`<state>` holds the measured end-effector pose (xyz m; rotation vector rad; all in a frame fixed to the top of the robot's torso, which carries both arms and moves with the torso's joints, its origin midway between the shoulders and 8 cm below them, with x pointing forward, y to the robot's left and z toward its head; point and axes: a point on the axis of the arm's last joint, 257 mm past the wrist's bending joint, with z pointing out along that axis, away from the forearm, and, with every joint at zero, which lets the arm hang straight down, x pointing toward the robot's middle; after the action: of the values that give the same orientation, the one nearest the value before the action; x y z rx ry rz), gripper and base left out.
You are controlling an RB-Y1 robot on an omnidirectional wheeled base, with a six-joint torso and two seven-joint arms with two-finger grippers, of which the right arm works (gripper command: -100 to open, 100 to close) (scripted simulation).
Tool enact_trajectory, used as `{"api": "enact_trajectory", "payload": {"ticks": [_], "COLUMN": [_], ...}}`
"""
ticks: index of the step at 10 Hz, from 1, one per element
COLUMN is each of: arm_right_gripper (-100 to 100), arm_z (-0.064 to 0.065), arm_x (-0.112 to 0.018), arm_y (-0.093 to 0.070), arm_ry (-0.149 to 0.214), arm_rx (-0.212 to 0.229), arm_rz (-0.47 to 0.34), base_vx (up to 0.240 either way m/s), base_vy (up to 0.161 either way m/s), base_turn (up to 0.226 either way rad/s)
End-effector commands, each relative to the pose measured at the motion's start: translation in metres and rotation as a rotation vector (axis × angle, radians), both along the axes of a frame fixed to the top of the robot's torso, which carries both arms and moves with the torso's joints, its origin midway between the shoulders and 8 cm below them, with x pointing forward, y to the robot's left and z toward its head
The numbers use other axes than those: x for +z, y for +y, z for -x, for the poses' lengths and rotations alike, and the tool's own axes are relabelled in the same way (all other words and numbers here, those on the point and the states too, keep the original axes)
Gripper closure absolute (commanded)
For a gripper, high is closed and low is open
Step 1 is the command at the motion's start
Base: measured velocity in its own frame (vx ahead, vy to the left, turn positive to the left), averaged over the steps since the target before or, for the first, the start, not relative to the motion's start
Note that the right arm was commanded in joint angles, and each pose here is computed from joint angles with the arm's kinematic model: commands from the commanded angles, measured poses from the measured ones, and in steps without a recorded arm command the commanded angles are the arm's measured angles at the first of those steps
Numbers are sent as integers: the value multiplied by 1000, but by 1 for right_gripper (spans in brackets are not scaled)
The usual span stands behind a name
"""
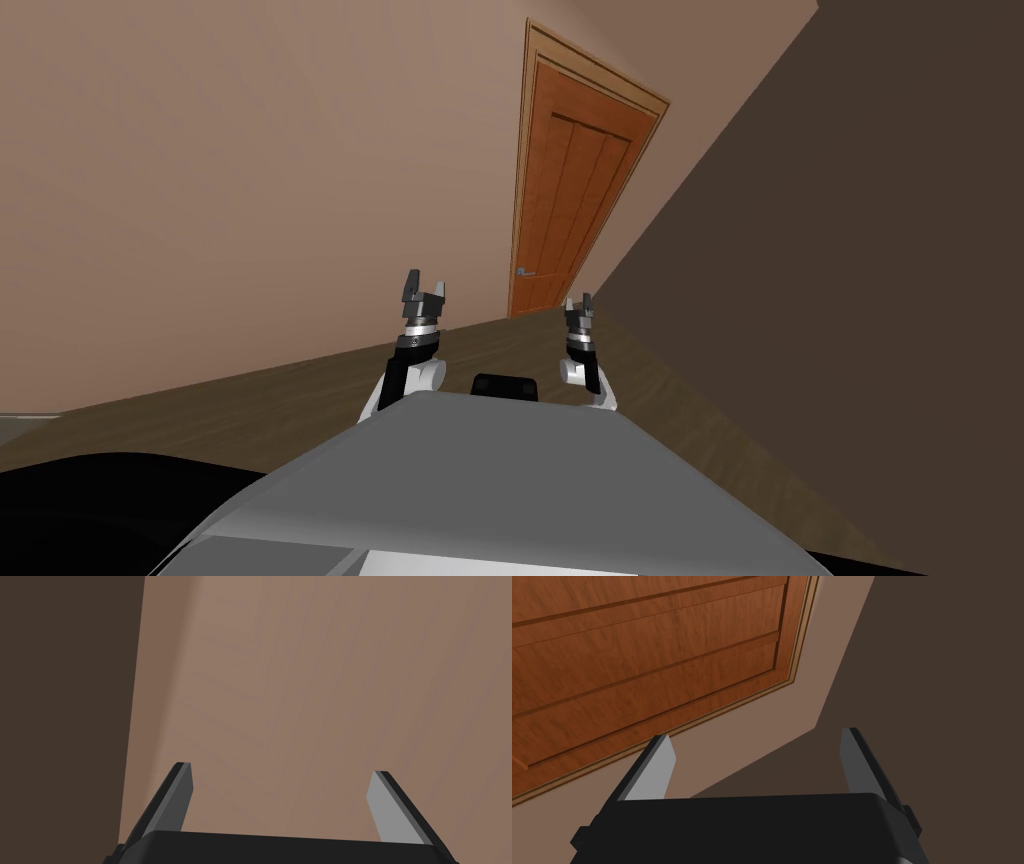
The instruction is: Pull the door open
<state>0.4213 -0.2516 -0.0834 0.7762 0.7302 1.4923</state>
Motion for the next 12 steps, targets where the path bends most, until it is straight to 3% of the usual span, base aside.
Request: {"api": "enact_trajectory", "payload": {"ticks": [1, 3, 8, 10, 12], "arm_right_gripper": [-100, -100, -100, -100, -100], "arm_z": [-7, -11, -29, -32, -37], "arm_x": [-15, -25, -75, -85, -104], "arm_y": [-3, -5, -14, -17, -22], "arm_ry": [28, 46, 137, 155, 192], "arm_rx": [0, -1, -7, -10, -15], "arm_rz": [2, 3, 9, 10, 12], "base_vx": [86, 81, 89, 81, 55], "base_vy": [-23, -21, -18, -27, -21], "base_turn": [146, 89, 130, 97, 113]}}
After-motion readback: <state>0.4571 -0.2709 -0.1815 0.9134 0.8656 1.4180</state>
